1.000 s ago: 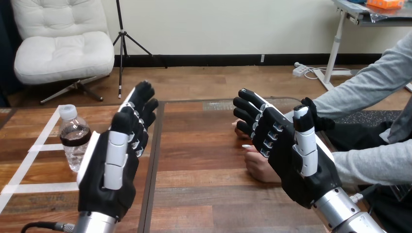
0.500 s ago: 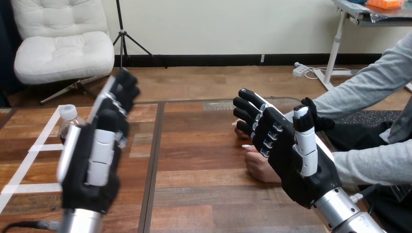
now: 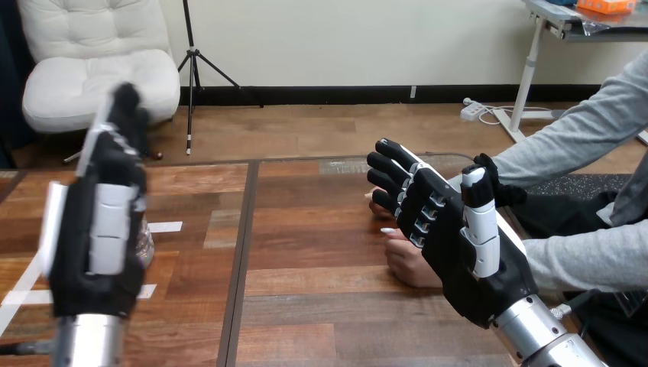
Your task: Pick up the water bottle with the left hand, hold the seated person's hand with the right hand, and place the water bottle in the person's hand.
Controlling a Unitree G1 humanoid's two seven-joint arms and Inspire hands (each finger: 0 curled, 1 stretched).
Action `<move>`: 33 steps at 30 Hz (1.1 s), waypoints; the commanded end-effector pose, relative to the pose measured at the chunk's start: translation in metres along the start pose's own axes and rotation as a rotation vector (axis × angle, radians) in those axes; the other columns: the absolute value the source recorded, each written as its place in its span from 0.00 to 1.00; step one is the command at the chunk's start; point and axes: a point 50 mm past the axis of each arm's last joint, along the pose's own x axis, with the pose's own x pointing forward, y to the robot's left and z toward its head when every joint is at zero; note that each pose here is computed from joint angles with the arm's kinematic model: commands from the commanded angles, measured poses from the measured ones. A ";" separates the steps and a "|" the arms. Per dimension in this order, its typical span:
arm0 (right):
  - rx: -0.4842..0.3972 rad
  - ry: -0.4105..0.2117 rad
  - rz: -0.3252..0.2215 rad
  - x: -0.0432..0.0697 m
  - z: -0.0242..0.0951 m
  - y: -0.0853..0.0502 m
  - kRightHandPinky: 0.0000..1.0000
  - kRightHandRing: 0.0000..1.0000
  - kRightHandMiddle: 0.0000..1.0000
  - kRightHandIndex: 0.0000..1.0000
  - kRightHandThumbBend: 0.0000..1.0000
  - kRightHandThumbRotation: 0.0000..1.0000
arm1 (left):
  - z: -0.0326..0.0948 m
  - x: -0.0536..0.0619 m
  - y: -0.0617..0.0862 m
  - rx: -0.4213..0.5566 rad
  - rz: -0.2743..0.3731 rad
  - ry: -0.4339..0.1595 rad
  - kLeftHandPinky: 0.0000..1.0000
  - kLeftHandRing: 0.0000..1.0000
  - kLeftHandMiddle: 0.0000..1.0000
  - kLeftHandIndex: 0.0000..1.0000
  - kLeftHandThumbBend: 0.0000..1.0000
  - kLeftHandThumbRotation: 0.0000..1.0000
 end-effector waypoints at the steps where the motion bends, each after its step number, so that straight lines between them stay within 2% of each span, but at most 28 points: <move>1: -0.053 -0.107 0.026 0.012 0.024 0.002 1.00 0.97 0.95 0.93 0.91 1.00 | 0.008 0.013 0.010 0.005 0.028 -0.076 1.00 0.99 0.98 0.96 0.83 0.84; 19: -0.052 -0.105 0.020 0.011 0.023 0.002 1.00 0.97 0.95 0.93 0.91 1.00 | 0.009 0.015 0.038 0.075 0.141 -0.092 0.97 0.97 0.97 0.95 0.74 0.85; 33: -0.049 -0.105 0.022 0.011 0.023 0.003 1.00 0.96 0.94 0.93 0.90 1.00 | 0.008 0.013 0.058 0.129 0.239 -0.073 0.95 0.95 0.95 0.92 0.76 0.84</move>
